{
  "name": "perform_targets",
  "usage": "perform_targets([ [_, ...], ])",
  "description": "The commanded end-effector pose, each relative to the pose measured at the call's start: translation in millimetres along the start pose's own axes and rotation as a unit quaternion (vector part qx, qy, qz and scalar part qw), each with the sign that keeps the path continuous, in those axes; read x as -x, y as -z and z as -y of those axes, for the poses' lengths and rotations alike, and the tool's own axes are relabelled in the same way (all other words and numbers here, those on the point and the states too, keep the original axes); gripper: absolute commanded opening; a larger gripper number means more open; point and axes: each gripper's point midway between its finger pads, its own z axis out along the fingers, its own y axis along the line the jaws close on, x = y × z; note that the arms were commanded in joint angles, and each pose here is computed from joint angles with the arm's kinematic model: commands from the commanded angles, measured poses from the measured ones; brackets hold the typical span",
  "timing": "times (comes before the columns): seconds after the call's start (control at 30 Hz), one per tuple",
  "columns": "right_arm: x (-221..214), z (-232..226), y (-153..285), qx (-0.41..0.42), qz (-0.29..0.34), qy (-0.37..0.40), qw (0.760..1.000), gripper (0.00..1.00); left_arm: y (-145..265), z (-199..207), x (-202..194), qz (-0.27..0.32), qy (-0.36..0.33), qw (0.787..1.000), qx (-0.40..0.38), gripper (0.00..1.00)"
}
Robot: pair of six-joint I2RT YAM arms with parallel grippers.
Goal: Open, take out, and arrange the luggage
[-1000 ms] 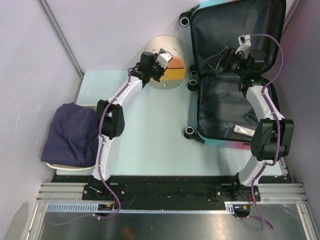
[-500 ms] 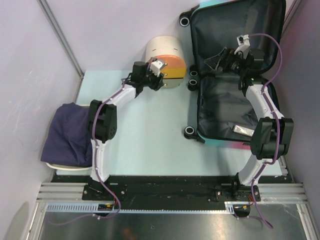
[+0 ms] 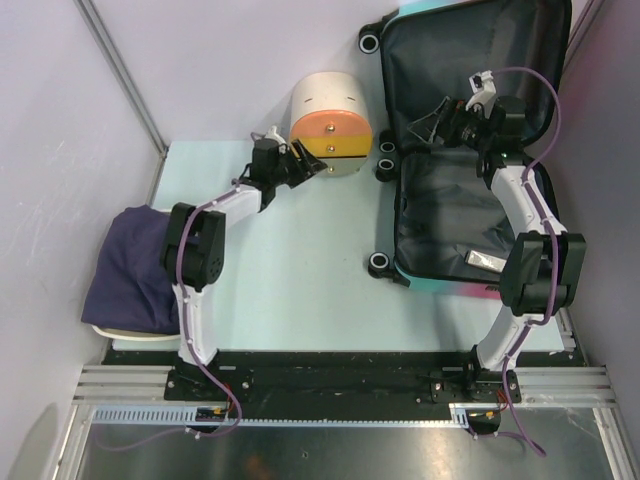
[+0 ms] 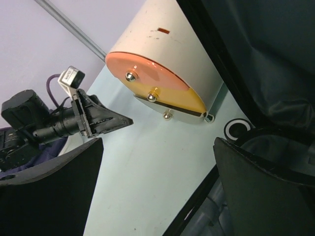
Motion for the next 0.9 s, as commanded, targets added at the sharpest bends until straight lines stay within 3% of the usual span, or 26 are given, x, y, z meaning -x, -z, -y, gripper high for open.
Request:
perform_targets([
  [0.0, 13.5, -0.1, 3.2, -0.005, -0.006, 0.031, 0.999, 0.99, -25.7, 22.1, 14.5, 0.038, 0.126, 0.991, -0.020, 0.66],
  [0.27, 7.6, 12.1, 11.7, -0.035, -0.030, 0.030, 0.998, 0.99, -60.6, 4.9, -6.6, 0.021, 0.157, 0.987, -0.033, 0.55],
  [0.57, 5.4, 23.9, 14.6, -0.060, -0.057, 0.032, 0.996, 0.99, -87.2, 8.0, 6.4, 0.042, 0.151, 0.985, -0.070, 0.49],
  [0.87, 4.8, 38.4, 10.6, -0.077, -0.079, 0.039, 0.993, 0.99, -94.1, -10.9, 6.5, 0.049, 0.176, 0.982, -0.056, 0.40],
])
